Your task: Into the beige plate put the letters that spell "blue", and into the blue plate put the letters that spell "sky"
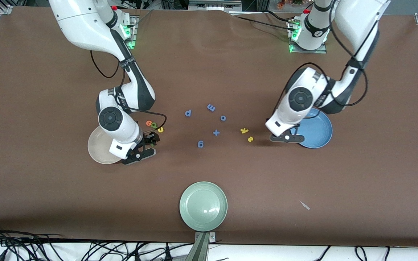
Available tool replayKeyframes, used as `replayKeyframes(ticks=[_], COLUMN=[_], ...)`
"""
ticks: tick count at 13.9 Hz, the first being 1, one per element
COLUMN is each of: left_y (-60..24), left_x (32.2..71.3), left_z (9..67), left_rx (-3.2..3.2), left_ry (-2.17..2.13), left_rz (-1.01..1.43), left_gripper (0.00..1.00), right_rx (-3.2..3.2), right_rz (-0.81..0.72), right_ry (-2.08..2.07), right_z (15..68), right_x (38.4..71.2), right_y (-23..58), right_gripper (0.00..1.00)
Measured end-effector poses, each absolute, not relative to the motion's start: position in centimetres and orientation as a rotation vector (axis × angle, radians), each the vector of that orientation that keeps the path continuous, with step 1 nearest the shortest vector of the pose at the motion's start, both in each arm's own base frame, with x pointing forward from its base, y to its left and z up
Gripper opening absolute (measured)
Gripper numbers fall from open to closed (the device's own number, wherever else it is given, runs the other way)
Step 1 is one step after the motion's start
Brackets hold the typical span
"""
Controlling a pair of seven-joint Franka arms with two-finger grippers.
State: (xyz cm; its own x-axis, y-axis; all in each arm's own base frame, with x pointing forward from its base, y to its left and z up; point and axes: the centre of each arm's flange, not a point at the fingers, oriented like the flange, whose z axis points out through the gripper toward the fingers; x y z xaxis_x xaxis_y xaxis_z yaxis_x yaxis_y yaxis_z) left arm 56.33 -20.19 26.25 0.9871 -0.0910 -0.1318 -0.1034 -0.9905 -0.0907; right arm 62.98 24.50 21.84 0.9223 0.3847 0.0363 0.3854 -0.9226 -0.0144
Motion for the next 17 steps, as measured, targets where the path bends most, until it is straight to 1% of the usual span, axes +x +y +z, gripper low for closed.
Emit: replayKeyframes(ticks=[3, 6, 7, 8, 9, 10, 11, 12, 13, 14, 16, 17], left_y=[-15.0, -12.2, -11.9, -11.9, -12.2, -12.8, -13.7, -14.7, -15.9, -17.6, -22.2, -24.6], left_x=[56.9, 56.0, 55.9, 55.9, 56.0, 56.3, 56.5, 56.6, 56.8, 56.9, 56.6, 56.3], left_z=[25.9, 23.8, 23.5, 23.5, 23.8, 24.3, 24.8, 25.4, 26.0, 26.9, 28.0, 28.0], left_rx=[-3.023, -3.010, -3.008, -3.009, -3.012, -3.016, -3.020, -3.024, -3.039, -3.071, -3.119, -3.127], left_ry=[0.239, 0.256, 0.256, 0.257, 0.263, 0.276, 0.295, 0.316, 0.322, 0.296, 0.207, 0.143], left_rz=[0.258, 0.329, 0.336, 0.333, 0.322, 0.305, 0.287, 0.269, 0.251, 0.236, 0.213, 0.209], left_gripper=[0.25, 0.27, 0.33, 0.44, 0.52, 0.60, 0.71, 0.82, 0.93, 1.00, 1.00, 1.00], right_rx=[-3.036, -3.037, -3.038, -3.039, -3.040, -3.040, -3.038, -3.036, -3.035, -3.035, -3.032, -3.029], right_rz=[-0.060, -0.071, -0.072, -0.069, -0.065, -0.059, -0.053, -0.045, -0.037, -0.032, -0.023, -0.022], right_ry=[-0.646, -0.648, -0.650, -0.651, -0.653, -0.656, -0.659, -0.661, -0.660, -0.659, -0.655, -0.658], right_z=[21.1, 20.4, 20.0, 19.5, 19.1, 18.7, 18.4, 18.1, 17.9, 17.8, 17.6, 17.6], right_x=[62.7, 62.4, 62.2, 62.1, 62.0, 61.9, 61.7, 61.5, 61.4, 61.2, 60.9, 60.8], right_y=[23.9, 23.7, 23.6, 23.6, 23.6, 23.6, 23.8, 23.9, 24.0, 24.0, 24.2, 24.4], right_gripper=[1.00, 0.98, 0.96, 0.96, 0.93, 0.92, 0.87, 0.87, 0.81, 0.81, 0.69, 0.69])
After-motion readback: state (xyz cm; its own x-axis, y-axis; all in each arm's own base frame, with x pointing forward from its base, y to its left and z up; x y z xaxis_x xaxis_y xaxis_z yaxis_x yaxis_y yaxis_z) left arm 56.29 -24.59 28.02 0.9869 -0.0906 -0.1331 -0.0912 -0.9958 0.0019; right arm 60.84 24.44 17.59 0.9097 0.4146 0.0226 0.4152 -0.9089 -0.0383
